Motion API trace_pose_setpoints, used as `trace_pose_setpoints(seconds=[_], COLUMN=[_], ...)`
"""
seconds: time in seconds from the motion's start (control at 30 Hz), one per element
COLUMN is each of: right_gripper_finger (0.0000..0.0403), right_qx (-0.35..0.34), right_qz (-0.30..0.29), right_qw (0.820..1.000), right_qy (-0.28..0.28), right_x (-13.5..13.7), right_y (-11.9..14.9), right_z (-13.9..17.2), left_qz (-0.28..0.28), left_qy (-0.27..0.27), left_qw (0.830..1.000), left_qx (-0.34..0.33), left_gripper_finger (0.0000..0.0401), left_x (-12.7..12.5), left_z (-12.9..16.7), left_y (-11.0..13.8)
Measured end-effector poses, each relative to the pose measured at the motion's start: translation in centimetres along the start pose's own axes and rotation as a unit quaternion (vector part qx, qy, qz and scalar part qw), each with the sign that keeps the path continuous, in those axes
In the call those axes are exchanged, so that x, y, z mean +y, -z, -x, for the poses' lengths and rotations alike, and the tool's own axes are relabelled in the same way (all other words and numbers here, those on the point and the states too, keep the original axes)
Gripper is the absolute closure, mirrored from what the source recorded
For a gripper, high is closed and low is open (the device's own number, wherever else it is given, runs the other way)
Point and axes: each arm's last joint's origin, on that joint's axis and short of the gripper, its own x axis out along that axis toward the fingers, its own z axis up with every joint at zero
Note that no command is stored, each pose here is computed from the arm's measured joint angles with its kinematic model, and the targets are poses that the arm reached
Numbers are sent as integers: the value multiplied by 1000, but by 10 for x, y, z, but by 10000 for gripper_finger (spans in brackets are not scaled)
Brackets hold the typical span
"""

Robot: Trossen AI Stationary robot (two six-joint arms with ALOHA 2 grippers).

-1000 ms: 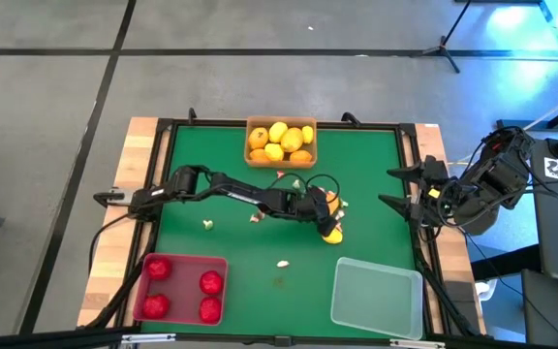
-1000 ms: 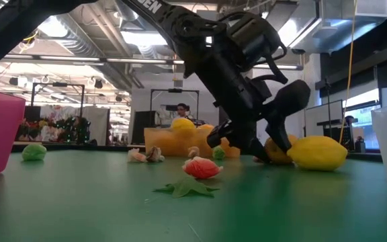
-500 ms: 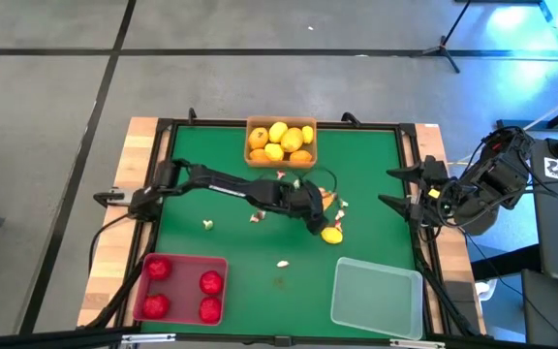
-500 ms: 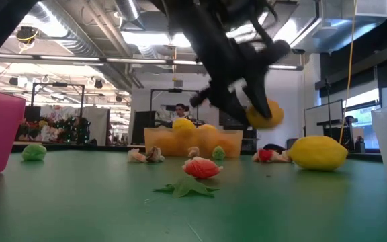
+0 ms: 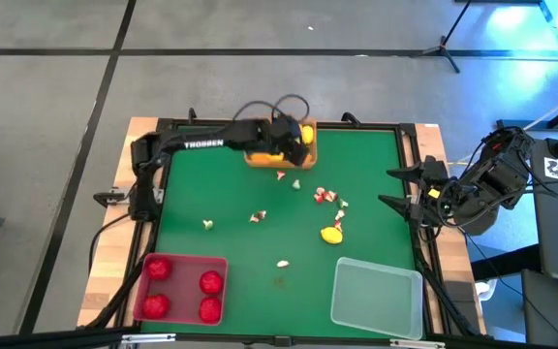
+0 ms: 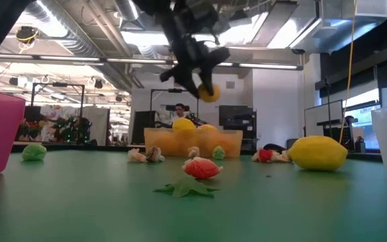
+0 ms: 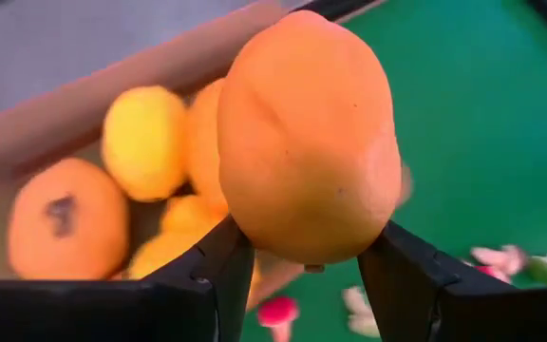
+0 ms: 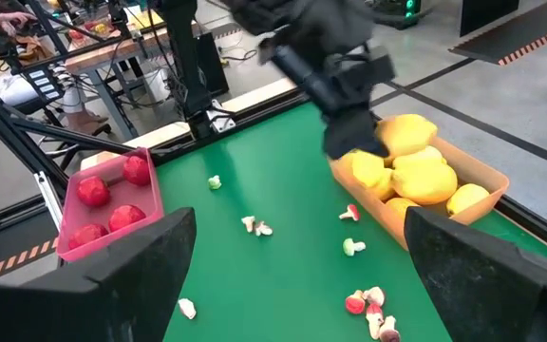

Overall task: Sort produce into baskets
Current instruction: Put the mango into the orange bin

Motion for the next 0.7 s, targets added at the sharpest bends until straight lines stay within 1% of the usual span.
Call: trace_pose_setpoints(seconds=[0.1,0.2,0.3,0.4,0.47,0.53,0.7], right_gripper_finger=[29,29,29,29,29,29,29], right_qx=[0,0,0,-2,-4,-7,-7], right_qz=[0,0,0,1,2,4,7], right_qw=[1000,1000,1000,1000,1000,1000,1000], right_qy=[0,0,0,2,4,6,8], right_x=[0,0,0,0,0,0,-1], right_y=[0,0,0,0,0,0,0], right_z=[0,0,0,0,0,0,0], left_qz=[22,37,67,97,106,101,96], left_qy=[-16,-47,-65,-75,-65,-51,-44], left_qw=[999,997,995,989,986,985,988], left_qx=[20,39,47,87,111,126,117], left_gripper_finger=[235,235,235,235,235,234,214], left_x=[25,49,69,88,96,98,97], left_z=[-11,-19,-22,-25,-28,-31,-33], left_y=[-12,-19,-27,-28,-27,-27,-29])
